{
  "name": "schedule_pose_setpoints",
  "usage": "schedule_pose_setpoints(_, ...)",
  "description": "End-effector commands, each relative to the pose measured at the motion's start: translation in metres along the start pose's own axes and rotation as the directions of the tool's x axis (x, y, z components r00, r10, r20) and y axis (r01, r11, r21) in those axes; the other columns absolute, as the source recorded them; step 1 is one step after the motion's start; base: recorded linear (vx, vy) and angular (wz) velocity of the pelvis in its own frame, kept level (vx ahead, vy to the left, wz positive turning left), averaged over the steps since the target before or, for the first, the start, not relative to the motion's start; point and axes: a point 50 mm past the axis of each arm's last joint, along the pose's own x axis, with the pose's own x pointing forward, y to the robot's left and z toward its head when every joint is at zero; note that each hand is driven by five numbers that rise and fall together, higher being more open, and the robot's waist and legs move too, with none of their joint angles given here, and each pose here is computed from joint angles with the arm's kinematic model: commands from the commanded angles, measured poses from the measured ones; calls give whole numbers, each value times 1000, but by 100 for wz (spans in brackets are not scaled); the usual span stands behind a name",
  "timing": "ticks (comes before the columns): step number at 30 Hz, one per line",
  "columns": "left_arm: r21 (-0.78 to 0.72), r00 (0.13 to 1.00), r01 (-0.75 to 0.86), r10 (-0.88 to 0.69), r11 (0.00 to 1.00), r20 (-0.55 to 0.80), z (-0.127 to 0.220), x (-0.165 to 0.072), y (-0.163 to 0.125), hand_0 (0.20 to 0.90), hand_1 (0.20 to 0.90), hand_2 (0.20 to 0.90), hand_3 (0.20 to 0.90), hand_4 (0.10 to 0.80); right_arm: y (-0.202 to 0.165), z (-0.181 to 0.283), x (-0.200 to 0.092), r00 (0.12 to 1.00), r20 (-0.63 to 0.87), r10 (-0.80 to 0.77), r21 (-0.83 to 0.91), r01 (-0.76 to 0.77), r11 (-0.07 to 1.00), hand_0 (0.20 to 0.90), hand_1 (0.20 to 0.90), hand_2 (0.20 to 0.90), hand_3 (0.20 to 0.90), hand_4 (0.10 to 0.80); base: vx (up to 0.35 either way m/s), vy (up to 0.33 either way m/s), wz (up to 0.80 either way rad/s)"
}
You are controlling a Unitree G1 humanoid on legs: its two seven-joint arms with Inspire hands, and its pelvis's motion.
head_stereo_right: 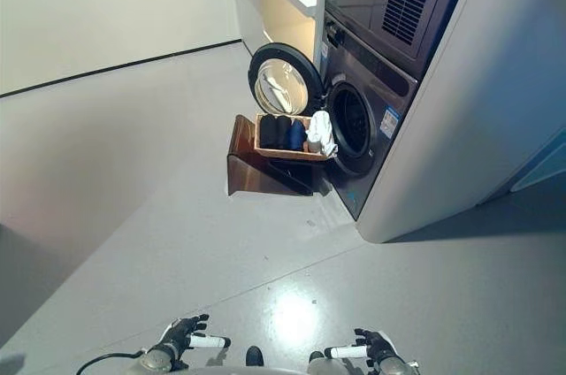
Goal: Pick up the clothes and place them into the washing machine
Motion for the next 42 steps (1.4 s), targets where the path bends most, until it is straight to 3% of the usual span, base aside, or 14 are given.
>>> schedule_pose_setpoints(1, 26, 996, -86, 86, 996, 23, 10, 2, 30, 900, 900, 900, 900, 800, -2, 9, 2, 999, 26, -19, 3, 19, 1000, 900, 900, 900, 900, 800, 211, 103, -7)
schedule_pose_setpoints(11, 32, 991, -91, 87, 995, 104, 38, 7, 26, 900, 900, 900, 900, 800, -11, 4, 1, 999, 2, -53, 13, 53, 998, 900, 900, 900, 900, 800, 448, -70, 24)
schedule_pose_setpoints(18, 43, 988, -77, 70, 996, 141, 50, 7, 18, 900, 900, 900, 900, 800, -16, 11, 1, 998, 42, -50, 6, 50, 999, 900, 900, 900, 900, 800, 500, -356, 59)
schedule_pose_setpoints(22, 14, 988, -95, 93, 995, 120, 46, 7, 19, 900, 900, 900, 900, 800, -19, 29, 3, 994, 88, -57, -21, 59, 998, 900, 900, 900, 900, 800, 364, -175, -14)
schedule_pose_setpoints(24, -25, 995, -85, 87, 996, 55, 28, 6, 18, 900, 900, 900, 900, 800, -22, 41, 3, 991, 118, -60, -57, 67, 996, 900, 900, 900, 900, 800, 494, -63, -25)
schedule_pose_setpoints(34, -19, 996, -60, 58, 998, -69, -16, -2, 5, 900, 900, 900, 900, 800, -12, 43, 4, 990, 141, -22, -36, 27, 999, 900, 900, 900, 900, 800, 490, 121, -52)
schedule_pose_setpoints(42, -32, 991, -132, 133, 991, 11, 3, 0, 36, 900, 900, 900, 900, 800, -13, 43, 3, 987, 154, -47, 51, 39, 998, 900, 900, 900, 900, 800, 380, 258, -62)
